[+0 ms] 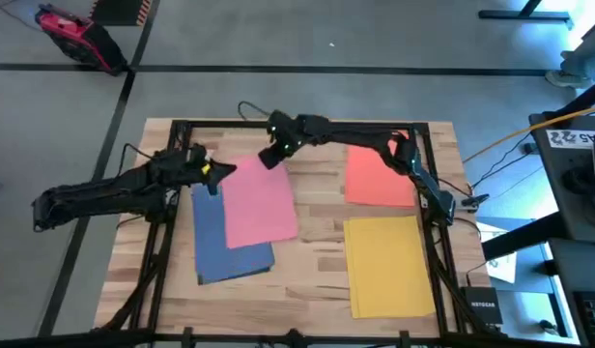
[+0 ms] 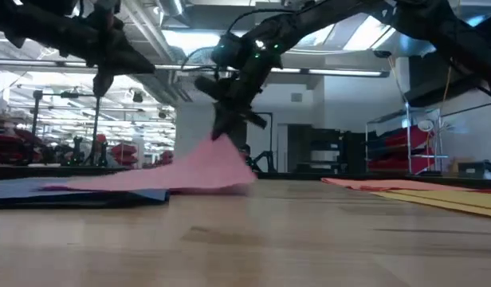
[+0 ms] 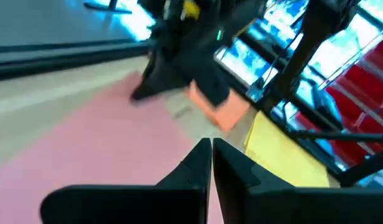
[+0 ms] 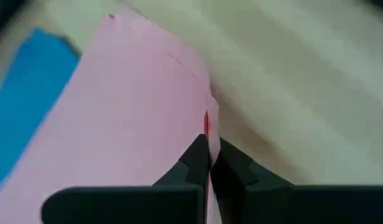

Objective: Organize paper
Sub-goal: Put all of the pink paper at the upper middle of the table

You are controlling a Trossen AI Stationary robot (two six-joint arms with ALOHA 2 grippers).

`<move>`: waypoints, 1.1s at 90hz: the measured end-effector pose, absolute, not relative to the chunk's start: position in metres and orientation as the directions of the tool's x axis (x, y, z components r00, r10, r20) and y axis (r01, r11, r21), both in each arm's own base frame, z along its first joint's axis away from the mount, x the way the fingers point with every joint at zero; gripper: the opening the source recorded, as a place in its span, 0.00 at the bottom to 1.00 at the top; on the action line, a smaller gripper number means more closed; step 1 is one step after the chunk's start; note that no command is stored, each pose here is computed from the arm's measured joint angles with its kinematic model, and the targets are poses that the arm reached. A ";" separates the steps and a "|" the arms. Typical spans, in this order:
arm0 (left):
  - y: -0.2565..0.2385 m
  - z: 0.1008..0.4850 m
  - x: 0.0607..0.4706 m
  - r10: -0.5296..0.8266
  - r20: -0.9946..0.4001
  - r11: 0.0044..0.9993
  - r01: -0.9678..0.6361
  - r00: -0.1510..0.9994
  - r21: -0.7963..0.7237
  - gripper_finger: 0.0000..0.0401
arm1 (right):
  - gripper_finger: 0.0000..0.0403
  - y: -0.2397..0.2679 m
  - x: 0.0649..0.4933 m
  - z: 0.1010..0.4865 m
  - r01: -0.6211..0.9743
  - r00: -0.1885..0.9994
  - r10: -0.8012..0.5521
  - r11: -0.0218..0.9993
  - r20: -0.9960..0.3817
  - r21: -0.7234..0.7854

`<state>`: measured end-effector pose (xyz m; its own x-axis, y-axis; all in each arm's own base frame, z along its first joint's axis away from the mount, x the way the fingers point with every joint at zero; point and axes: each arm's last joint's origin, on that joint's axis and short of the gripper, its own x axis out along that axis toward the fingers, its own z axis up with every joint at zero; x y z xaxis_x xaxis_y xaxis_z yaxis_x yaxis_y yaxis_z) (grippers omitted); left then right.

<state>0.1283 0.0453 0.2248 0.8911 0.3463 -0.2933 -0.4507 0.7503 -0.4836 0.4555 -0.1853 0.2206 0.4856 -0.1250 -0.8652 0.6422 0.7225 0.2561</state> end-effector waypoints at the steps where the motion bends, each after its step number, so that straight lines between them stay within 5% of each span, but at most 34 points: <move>1: 0.045 0.224 0.128 0.345 -0.303 0.749 -0.455 0.888 -0.481 0.00 | 0.00 -0.187 0.454 0.221 0.643 0.479 -0.130 0.725 -0.868 0.247; 55: 0.045 0.194 0.126 0.315 -0.580 0.732 -0.582 0.751 -0.356 0.00 | 0.00 -0.259 0.381 0.228 0.686 0.227 -0.183 0.727 -0.956 0.024; 99: 0.050 0.180 0.142 0.298 -0.652 0.717 -0.614 0.697 -0.329 0.00 | 0.00 -0.274 0.359 0.203 0.831 0.138 -0.144 0.555 -0.980 0.035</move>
<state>0.1420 0.0502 0.1797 0.6971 0.2977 -0.6522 -0.6145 0.7169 -0.3295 0.3589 -0.2739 0.2033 0.1379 -0.1443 -0.9799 0.8312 0.5548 0.0353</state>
